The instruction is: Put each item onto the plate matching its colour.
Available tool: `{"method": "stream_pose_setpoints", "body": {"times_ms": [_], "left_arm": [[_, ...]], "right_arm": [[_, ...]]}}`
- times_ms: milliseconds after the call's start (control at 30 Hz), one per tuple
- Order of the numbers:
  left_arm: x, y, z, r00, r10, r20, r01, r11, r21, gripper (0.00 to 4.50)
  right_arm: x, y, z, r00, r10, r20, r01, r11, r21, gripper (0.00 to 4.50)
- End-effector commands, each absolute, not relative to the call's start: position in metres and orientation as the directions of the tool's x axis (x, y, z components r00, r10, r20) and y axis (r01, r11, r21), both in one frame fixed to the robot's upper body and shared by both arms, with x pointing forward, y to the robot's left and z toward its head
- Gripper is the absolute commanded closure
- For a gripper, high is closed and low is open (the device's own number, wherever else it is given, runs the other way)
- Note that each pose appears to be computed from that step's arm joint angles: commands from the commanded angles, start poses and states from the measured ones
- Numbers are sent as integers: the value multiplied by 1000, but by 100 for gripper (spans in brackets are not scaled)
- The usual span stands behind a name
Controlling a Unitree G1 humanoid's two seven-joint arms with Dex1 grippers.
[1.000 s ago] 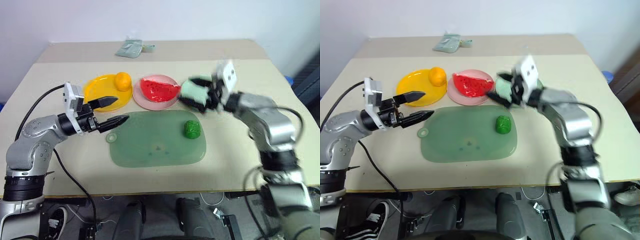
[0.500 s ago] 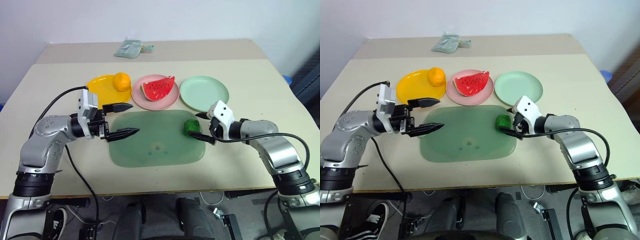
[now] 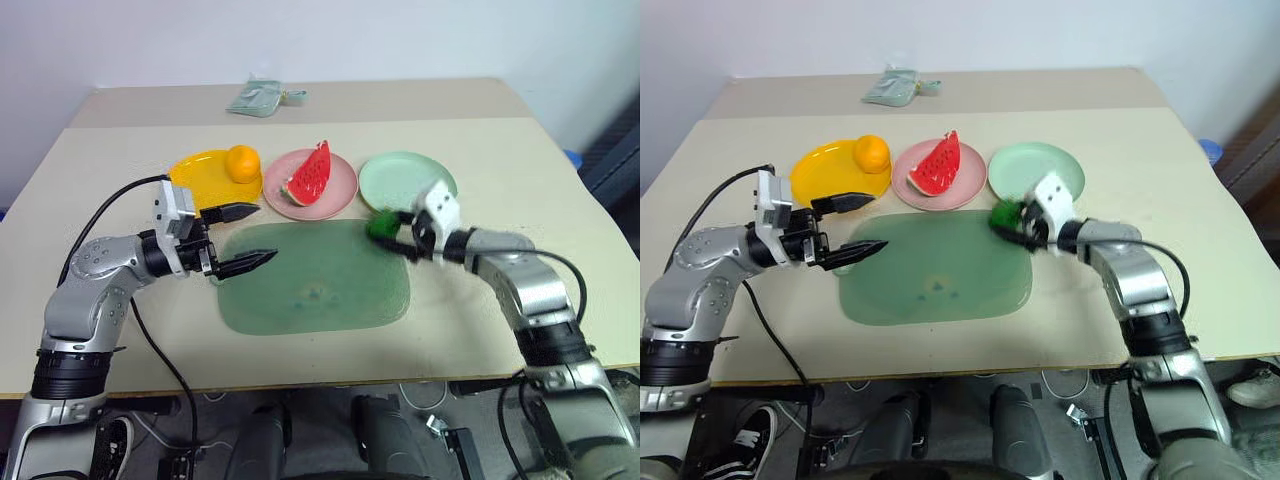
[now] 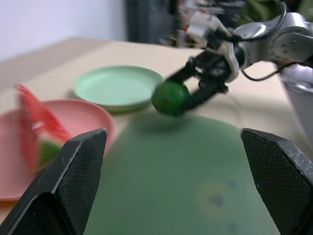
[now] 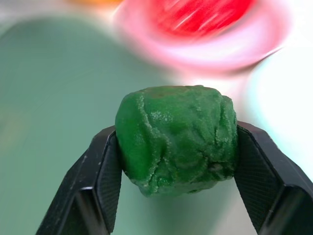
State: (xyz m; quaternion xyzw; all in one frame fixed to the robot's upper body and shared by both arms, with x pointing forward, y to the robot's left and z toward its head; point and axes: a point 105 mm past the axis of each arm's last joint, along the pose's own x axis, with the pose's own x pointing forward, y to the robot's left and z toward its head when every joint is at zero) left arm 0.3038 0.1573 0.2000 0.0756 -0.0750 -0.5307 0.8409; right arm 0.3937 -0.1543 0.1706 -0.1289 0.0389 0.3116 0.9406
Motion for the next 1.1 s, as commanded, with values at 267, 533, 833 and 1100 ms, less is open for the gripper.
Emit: {"method": "stream_pose_setpoints", "body": {"times_ms": [267,533,833,1100], "left_arm": [[328,158,225,552,-816,171,762,577,294,0],[319,162,217,534,-834,138,796,551,251,0],[313,172,212,514,-851,109,830,525,189,0],[293,176,207,416,-907,71,900,422,108,0]], "right_arm": [[451,-200,182,973,225,-41,-229,956,-182,189],[452,-192,184,958,285,-15,-284,949,-139,3],[385,-136,244,664,707,244,-700,702,-130,3],[259,-108,191,198,979,-40,-956,183,-230,3]]}}
